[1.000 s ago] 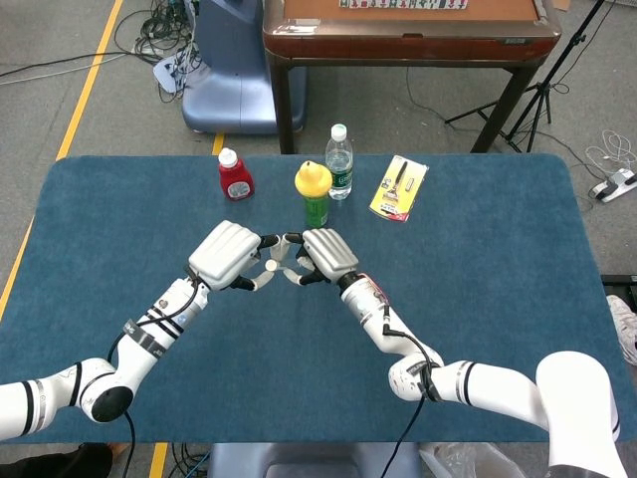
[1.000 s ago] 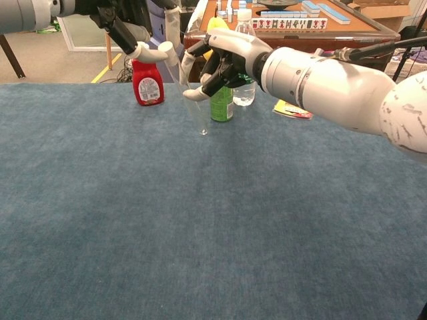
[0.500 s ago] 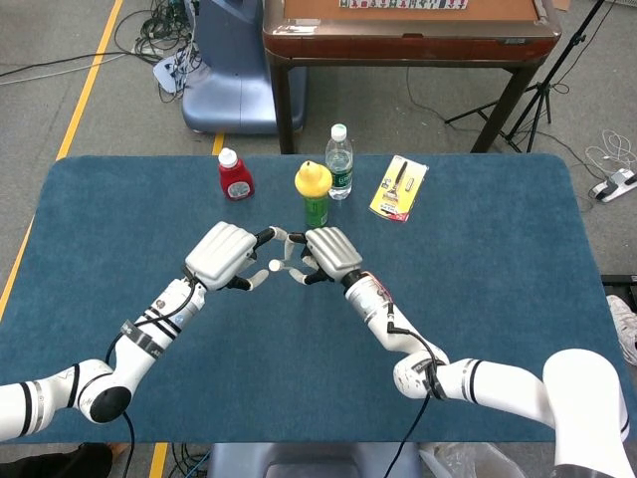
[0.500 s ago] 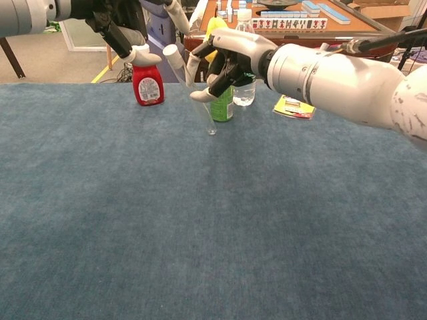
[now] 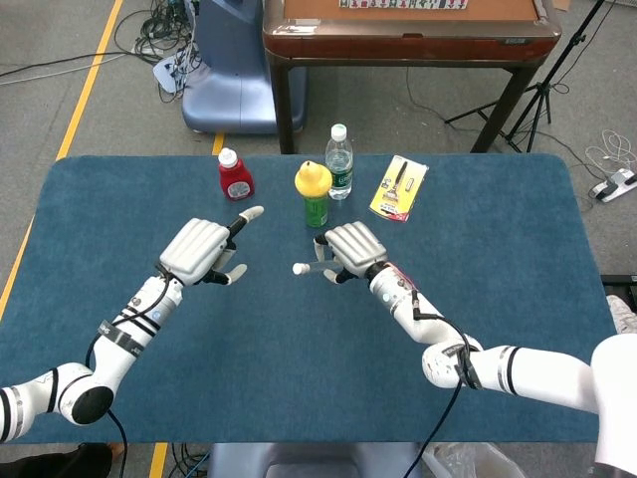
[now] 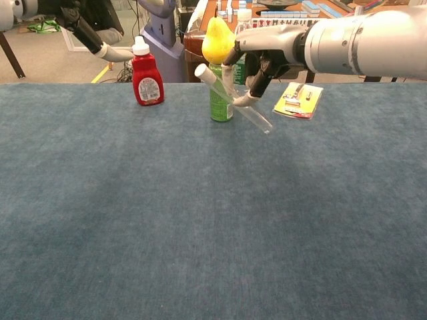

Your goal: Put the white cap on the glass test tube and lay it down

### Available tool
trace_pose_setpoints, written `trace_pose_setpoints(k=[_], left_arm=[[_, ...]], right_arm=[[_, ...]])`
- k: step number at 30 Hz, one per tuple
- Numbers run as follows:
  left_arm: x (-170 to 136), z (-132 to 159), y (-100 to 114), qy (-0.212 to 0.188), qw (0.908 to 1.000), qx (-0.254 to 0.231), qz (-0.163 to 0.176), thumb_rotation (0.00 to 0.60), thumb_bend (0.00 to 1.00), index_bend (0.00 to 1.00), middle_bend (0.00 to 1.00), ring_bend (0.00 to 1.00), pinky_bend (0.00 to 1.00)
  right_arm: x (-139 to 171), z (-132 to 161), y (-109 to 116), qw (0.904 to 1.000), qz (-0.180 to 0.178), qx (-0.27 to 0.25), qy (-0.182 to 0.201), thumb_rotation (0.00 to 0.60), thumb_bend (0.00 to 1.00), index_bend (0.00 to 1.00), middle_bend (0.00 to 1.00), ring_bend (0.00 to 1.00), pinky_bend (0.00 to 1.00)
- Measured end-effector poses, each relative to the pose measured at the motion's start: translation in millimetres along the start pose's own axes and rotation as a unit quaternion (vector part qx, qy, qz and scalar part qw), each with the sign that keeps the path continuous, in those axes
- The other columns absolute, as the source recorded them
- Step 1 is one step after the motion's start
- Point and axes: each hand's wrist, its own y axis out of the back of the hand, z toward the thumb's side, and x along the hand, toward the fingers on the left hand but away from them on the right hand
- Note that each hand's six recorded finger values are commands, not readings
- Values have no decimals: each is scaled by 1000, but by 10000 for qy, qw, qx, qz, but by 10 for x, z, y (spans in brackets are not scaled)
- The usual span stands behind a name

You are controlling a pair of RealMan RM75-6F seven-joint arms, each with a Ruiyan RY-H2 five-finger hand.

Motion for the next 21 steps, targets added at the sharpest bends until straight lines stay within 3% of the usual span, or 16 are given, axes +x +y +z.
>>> trace_pose_setpoints(k=[7,21], left_arm=[[-98,-134,2,141,9999,-66,52,600,280,59,876,936,1000],[-196,-179,-53,167,9998,-47,17,600,280,47,872,930,1000]], right_arm=[[26,-116,-262,9974,539,333,-335,600,590,963,1000,1000,1000],[-273,61,-676,9962,752,295,-326,600,590,962,1000,1000,1000]])
